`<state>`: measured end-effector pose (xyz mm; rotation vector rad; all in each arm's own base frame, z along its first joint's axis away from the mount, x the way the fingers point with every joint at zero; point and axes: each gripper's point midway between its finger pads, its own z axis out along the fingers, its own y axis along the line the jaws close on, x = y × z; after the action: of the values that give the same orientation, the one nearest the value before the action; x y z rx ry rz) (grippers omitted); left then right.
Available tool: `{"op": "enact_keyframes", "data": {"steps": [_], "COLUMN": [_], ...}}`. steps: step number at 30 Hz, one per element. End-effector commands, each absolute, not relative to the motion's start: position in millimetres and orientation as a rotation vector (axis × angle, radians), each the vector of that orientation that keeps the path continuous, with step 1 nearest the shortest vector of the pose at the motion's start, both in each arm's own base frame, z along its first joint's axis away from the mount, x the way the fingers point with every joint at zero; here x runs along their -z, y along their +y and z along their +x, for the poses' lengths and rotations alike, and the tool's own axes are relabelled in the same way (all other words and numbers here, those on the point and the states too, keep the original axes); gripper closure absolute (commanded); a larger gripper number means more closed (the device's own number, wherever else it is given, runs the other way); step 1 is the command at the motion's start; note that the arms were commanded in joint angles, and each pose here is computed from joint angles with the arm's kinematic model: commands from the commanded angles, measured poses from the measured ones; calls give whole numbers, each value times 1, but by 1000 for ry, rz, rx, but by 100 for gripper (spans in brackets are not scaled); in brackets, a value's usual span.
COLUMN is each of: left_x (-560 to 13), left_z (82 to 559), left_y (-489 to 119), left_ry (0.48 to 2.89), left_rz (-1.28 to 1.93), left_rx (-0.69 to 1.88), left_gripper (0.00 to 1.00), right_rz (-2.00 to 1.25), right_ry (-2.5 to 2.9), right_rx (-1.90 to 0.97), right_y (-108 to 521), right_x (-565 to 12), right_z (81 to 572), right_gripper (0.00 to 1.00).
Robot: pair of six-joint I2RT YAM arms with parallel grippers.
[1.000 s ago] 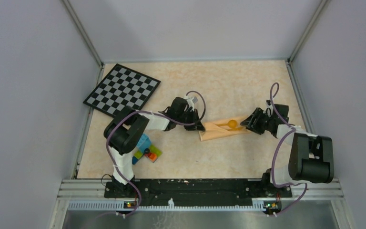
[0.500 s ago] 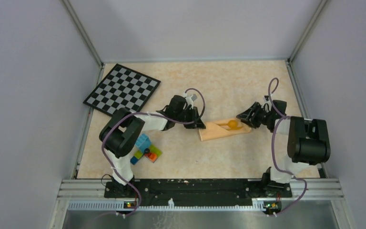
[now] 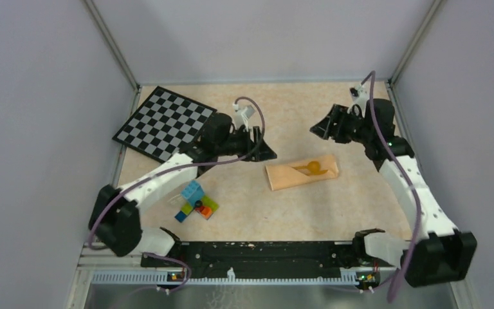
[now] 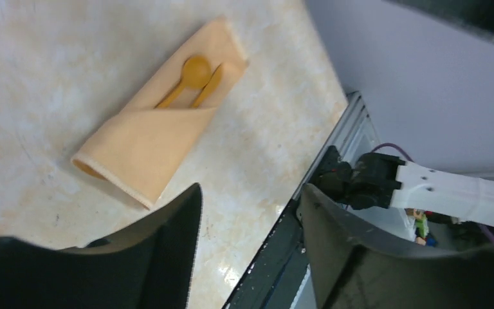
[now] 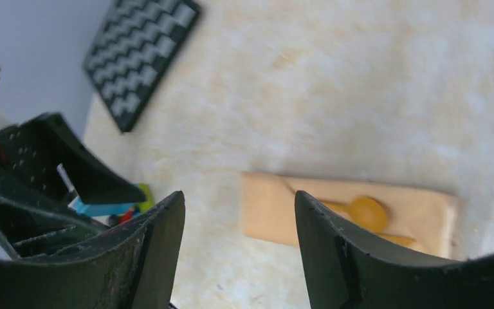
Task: Fold the napkin into a case and place the utensils inside
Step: Reset both arms
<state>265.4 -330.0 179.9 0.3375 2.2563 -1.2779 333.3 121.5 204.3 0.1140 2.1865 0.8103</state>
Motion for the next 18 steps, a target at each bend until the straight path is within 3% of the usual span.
{"op": "enact_keyframes", "data": {"steps": [1,5,10,18], "left_x": [-319,-424,-526,-599], "left_z": [243,211,159,109], "left_y": [-303,-257,-194,-124], "left_ry": [1924,1634,1357,1104], "left_rz": [436,435,414,316], "left_rx": [1252,1156,1030,903], "left_gripper": [32,16,3,1], "right_rz": [-78,-158,-131,-12], "right_ry": [2134,1897,1622,1378], "right_rx": [-763,-838,-760,-620], "right_y": [144,141,108,58], "right_x": [-289,-386,-489,-556], "right_z": [257,200,136,78], "right_gripper": [37,31,26,23]}}
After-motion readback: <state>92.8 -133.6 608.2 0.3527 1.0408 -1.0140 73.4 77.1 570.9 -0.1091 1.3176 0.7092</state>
